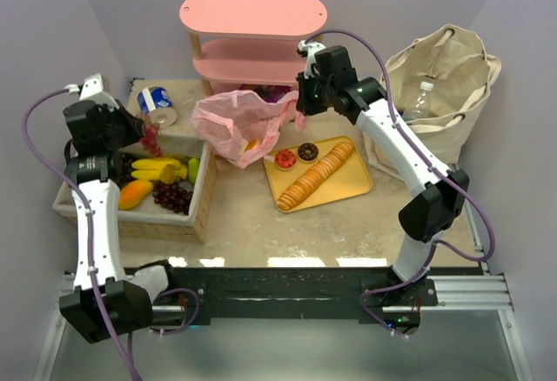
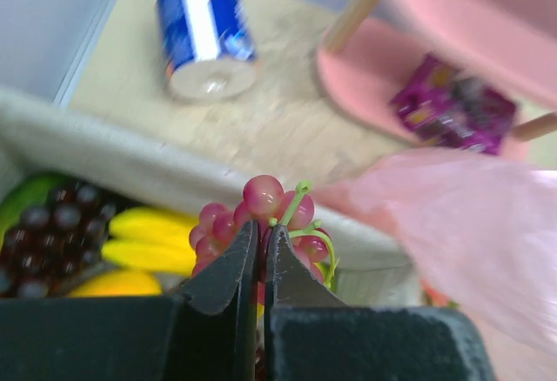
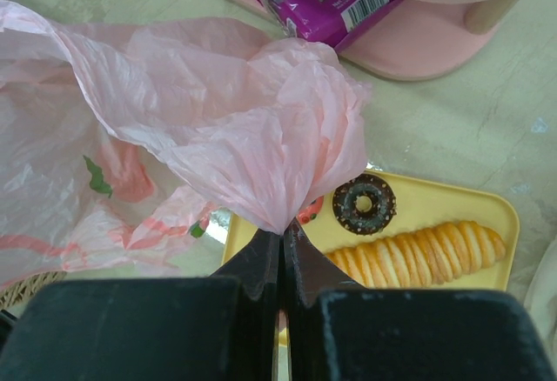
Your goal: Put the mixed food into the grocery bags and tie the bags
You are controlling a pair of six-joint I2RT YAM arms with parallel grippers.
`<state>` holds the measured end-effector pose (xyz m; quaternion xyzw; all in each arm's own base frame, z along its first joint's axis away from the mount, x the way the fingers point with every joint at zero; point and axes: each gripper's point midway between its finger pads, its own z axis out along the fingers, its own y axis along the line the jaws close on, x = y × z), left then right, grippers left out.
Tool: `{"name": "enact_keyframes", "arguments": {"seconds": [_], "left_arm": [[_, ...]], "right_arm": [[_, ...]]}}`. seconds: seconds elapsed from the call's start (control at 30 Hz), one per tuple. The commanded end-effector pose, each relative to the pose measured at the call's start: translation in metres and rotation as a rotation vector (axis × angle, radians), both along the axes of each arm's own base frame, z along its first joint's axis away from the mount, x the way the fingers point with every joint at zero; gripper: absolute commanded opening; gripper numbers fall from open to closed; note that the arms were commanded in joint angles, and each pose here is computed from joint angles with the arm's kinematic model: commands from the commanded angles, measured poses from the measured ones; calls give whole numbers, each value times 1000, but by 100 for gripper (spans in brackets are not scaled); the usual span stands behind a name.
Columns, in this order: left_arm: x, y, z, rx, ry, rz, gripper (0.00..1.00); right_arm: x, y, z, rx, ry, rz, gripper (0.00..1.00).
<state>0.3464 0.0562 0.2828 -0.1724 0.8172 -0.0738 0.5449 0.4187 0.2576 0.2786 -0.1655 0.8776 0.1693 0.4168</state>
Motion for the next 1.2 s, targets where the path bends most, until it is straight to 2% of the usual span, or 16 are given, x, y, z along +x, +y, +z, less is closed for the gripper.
{"name": "enact_keyframes", "arguments": {"seconds": [0.0, 0.1, 0.17, 0.2, 0.27, 0.4, 0.6, 0.7, 0.9, 1.03, 1.17], "left_arm": [[3, -29, 115, 70, -351, -165, 0], [4, -53, 174, 89, -483, -260, 0], [8, -65, 198, 111, -516, -297, 0], [16, -85, 217, 111, -534, -338, 0], [21, -107, 234, 109, -565, -395, 0], [27, -176, 259, 23, -656, -584, 0], [30, -266, 225, -53, -594, -821, 0], [33, -281, 201, -60, -544, -859, 0], [48, -279, 150, -25, -417, -833, 0], [51, -280, 132, -20, -367, -839, 0], [62, -268, 104, 5, -268, -774, 0]], "right_arm": [[8, 4, 24, 31, -62, 2, 0], [8, 4, 26, 35, -63, -1, 0], [9, 5, 26, 32, -67, -2, 0], [10, 4, 26, 24, -70, 0, 0], [14, 3, 26, 14, -77, -6, 0], [18, 4, 26, 5, -83, -8, 0], [23, 5, 32, 14, -100, -19, 0], [23, 6, 38, 21, -111, -19, 0], [22, 5, 45, 28, -121, -20, 0], [22, 2, 46, 19, -125, -32, 0], [22, -1, 48, 13, -129, -40, 0]]}}
